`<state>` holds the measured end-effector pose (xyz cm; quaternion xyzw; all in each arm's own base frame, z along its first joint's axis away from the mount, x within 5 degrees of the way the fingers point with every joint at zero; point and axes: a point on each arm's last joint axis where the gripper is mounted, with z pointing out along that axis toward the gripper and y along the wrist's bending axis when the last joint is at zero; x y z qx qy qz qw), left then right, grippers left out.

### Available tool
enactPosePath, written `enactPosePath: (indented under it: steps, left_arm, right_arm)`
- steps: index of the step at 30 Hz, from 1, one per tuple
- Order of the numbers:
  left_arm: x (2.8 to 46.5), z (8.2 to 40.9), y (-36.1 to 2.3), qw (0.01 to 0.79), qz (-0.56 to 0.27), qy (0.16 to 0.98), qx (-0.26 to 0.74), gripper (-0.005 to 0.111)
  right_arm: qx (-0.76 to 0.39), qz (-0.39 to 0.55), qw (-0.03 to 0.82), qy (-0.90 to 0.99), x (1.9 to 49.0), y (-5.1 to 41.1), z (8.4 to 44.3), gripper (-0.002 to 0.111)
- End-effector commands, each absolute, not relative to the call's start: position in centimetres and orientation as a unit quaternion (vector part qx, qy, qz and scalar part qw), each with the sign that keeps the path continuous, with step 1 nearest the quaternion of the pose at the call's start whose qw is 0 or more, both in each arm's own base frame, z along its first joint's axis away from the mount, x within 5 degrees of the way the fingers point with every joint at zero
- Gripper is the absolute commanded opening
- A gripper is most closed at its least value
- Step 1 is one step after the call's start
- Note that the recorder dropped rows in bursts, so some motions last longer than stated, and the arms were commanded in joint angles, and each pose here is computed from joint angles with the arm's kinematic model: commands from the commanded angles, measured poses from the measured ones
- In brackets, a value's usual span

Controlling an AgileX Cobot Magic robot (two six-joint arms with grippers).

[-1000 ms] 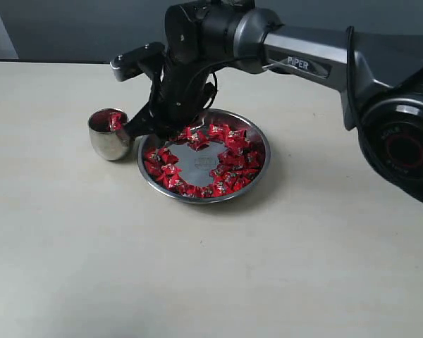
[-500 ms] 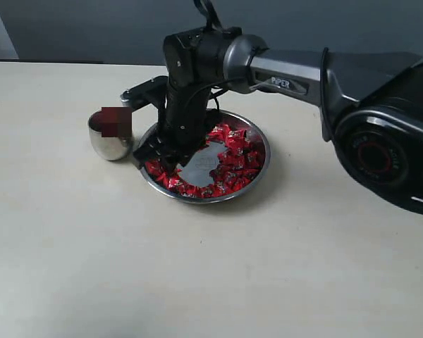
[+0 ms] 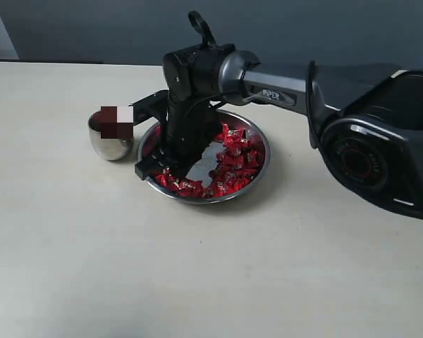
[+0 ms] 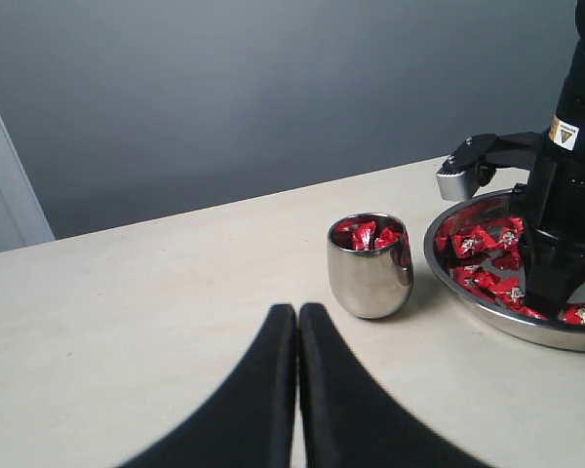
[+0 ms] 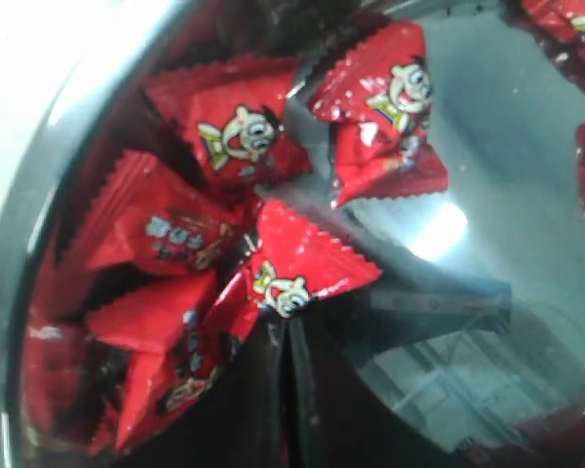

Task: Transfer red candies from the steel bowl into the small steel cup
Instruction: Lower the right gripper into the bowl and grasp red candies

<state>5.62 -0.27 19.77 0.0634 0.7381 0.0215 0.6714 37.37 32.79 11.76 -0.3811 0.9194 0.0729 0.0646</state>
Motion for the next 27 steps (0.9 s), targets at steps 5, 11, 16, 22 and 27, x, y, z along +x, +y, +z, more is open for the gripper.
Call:
enactPosePath:
  steps: [5,11,16,22,27]
  left_arm:
    - [5.6,19.7,-0.3,0.673,0.019,0.737,0.061,0.002]
    - [5.6,19.7,-0.3,0.673,0.019,0.737,0.061,0.002]
    - [5.6,19.7,-0.3,0.673,0.019,0.737,0.061,0.002]
    - [5.6,19.7,-0.3,0.673,0.019,0.737,0.061,0.002]
    - [5.6,19.7,-0.3,0.673,0.019,0.737,0.061,0.002]
  right_arm:
    - [-0.388,0.059,0.112,0.913,37.9,32.4,14.4,-0.001]
    - [-0.387,0.067,0.149,0.907,38.0,32.4,17.1,-0.001]
    - [-0.385,0.075,0.17,0.904,38.0,32.4,18.5,-0.001]
    - [-0.363,0.121,0.21,0.9,38.3,33.3,19.2,-0.001]
    - [-0.363,0.122,0.206,0.901,38.3,33.3,19.2,-0.001]
